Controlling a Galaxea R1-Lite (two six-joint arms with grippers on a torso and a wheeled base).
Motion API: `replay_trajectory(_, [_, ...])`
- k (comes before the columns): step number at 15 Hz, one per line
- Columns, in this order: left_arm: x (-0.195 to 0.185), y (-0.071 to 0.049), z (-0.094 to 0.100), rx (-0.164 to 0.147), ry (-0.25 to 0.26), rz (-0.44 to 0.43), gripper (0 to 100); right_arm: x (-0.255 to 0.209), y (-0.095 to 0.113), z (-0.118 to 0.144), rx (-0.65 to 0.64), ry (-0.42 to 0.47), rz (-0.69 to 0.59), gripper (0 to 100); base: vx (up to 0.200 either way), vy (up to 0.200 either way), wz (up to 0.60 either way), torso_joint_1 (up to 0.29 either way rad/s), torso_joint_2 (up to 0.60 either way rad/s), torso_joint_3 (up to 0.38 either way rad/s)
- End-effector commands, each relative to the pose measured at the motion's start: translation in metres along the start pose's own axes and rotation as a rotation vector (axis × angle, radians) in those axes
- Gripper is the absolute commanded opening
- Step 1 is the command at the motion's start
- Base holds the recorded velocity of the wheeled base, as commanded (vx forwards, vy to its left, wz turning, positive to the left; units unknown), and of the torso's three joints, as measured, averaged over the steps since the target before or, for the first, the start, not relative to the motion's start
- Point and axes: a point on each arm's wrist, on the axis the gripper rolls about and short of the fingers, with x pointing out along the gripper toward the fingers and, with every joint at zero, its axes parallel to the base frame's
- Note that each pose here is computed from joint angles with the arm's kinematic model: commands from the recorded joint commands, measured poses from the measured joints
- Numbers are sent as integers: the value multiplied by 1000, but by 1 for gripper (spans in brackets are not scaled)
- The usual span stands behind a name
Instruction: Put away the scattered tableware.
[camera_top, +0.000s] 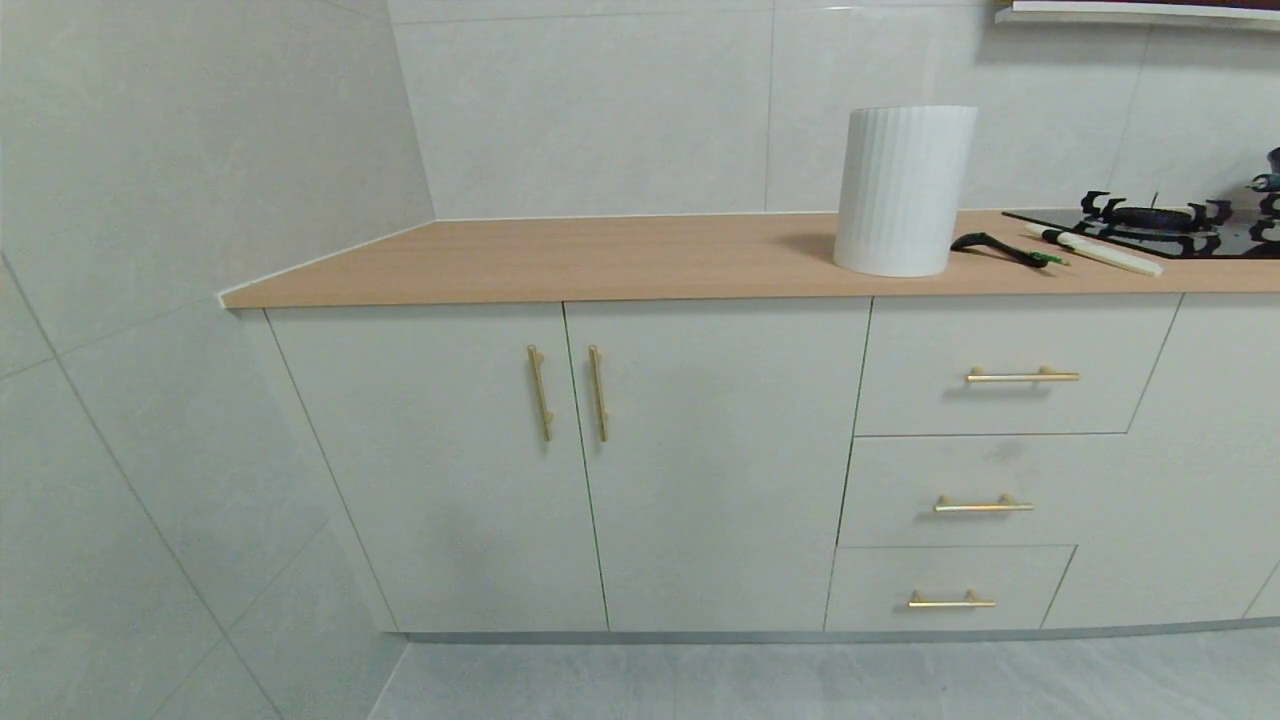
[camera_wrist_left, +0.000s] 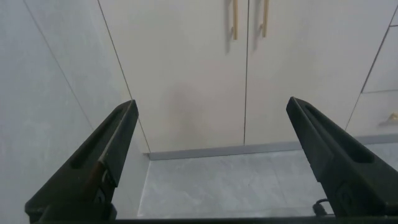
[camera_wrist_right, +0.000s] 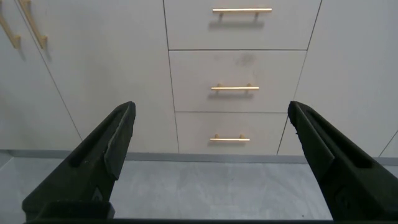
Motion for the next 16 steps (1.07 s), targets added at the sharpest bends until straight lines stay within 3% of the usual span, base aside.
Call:
replay_trajectory(1, [0,0,0,-29,1,1,100,0,0,0,0,5,0,100,0,0,0,0,0,0])
replay_trajectory(2, [0,0,0,-65,-1,1,100,0,0,0,0,4,2,100,0,0,0,0,0,0])
replay_trajectory(9, [0,0,0,-57,-1,1,100,0,0,0,0,5,11,100,0,0,0,0,0,0])
replay_trajectory(16, [0,0,0,-57,-1,1,100,0,0,0,2,5,11,100,0,-200,0,1,4,3])
